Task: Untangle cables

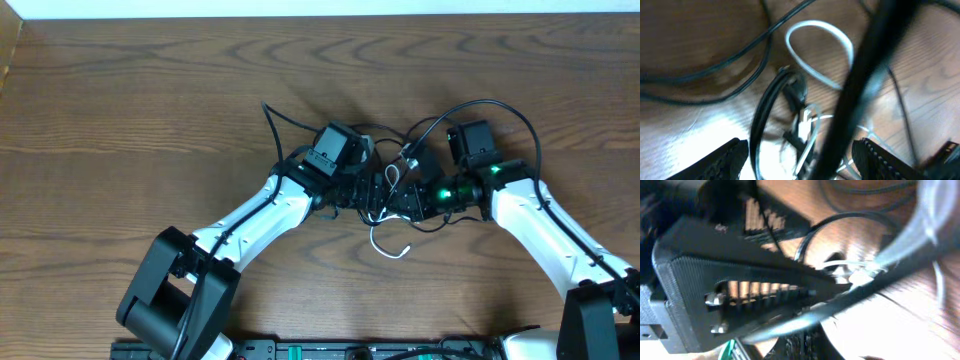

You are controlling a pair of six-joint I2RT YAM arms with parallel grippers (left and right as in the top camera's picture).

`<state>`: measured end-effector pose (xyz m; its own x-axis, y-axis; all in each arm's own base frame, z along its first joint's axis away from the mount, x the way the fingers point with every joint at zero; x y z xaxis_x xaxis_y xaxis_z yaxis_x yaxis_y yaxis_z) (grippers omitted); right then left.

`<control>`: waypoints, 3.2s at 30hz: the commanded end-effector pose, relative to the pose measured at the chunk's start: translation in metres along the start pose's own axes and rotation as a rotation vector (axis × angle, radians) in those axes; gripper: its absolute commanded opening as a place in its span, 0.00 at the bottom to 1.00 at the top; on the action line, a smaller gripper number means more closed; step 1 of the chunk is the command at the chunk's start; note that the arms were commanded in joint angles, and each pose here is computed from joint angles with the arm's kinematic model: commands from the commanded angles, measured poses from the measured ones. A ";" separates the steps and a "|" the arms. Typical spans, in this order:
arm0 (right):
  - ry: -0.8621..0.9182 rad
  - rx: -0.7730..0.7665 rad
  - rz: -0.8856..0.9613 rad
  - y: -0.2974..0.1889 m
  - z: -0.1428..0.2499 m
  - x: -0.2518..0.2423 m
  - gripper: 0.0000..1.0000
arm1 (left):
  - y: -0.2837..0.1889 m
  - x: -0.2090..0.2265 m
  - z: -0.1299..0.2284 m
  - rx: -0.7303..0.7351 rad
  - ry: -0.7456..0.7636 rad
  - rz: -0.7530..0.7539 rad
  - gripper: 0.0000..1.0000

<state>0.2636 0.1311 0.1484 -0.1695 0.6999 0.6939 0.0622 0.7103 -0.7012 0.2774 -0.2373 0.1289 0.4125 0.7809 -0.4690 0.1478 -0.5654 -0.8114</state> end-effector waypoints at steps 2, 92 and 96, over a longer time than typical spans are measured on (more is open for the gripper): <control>0.040 -0.057 0.050 -0.010 -0.011 -0.009 0.01 | 0.004 0.005 0.007 0.032 0.008 -0.035 0.71; 1.149 -0.702 0.907 -0.196 0.032 -0.206 0.01 | -0.168 0.059 -0.043 -0.454 -0.136 -0.084 0.07; 1.188 -0.718 0.876 -0.203 0.038 -0.212 0.01 | -0.176 0.054 -0.043 -0.478 -0.146 -0.048 0.07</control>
<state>0.2532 -0.1448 0.1300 0.9160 0.3785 0.1327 0.2155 -0.1855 -0.9587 0.3073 -0.1199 0.2439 0.3048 0.8015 -0.5146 0.5022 -0.5943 -0.6282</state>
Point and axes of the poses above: each gripper's point midway between its finger pads, its own y axis out along the fingers, its own x axis along the line the jaws close on, z = x × y, the point moved 8 cm from there along -y, back along the fingers, and after that the axes turned 10 degrees about y, right-handed, at the moved point
